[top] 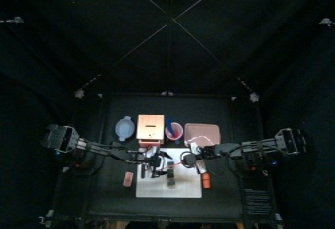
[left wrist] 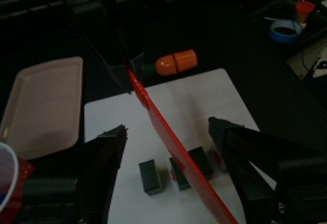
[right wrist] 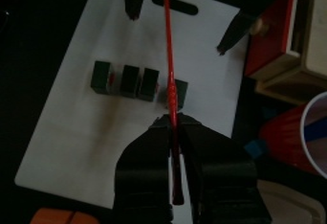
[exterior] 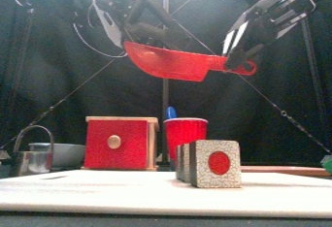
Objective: Place sushi on board then cut the sushi with the knife then place the pieces on the plate
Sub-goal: Cut the sushi into 4 pieces
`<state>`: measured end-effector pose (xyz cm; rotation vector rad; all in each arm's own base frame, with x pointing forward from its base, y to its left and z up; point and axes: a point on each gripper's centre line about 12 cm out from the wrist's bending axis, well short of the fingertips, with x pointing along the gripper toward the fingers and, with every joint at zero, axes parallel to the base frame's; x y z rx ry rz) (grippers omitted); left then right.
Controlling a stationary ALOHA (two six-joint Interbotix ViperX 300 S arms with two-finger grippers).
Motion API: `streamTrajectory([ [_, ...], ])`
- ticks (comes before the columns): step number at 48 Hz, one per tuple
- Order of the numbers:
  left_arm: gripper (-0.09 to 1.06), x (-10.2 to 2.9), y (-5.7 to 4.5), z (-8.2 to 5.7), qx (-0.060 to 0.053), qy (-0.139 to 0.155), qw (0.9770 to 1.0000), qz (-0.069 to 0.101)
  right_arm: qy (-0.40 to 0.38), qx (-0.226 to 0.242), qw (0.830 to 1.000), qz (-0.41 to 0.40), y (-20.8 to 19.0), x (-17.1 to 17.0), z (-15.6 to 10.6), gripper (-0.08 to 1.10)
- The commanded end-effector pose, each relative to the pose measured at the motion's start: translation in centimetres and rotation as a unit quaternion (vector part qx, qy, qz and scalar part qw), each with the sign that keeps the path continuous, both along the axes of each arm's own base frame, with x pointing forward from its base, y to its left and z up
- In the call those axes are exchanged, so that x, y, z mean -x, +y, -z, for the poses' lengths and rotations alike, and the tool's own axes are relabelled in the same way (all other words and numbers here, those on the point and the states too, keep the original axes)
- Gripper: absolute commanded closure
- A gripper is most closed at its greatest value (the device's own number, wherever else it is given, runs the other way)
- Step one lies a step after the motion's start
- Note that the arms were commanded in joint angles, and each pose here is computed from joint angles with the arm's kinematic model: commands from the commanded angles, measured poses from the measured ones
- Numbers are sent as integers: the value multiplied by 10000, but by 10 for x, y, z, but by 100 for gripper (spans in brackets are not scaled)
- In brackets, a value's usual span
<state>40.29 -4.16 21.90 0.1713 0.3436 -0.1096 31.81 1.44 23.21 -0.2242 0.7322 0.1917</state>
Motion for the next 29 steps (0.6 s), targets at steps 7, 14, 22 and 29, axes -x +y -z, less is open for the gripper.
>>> streamTrajectory([
  [7, -2, 4, 6, -18, 16, -528, 9986, -92, 52, -616, 9973, 387, -3, 23, 0, 70],
  [14, -2, 6, 7, -16, 28, -603, 9981, -113, 165, -1730, 9796, 1012, 1, 47, -5, 70],
  [22, -2, 5, 7, -13, 0, -712, 9974, -115, 468, -3239, 9233, 2008, 9, 77, 2, 69],
  [29, -2, 7, 8, -6, -9, -689, 9975, -123, 848, -4226, 8535, 2927, 14, 96, 14, 68],
])
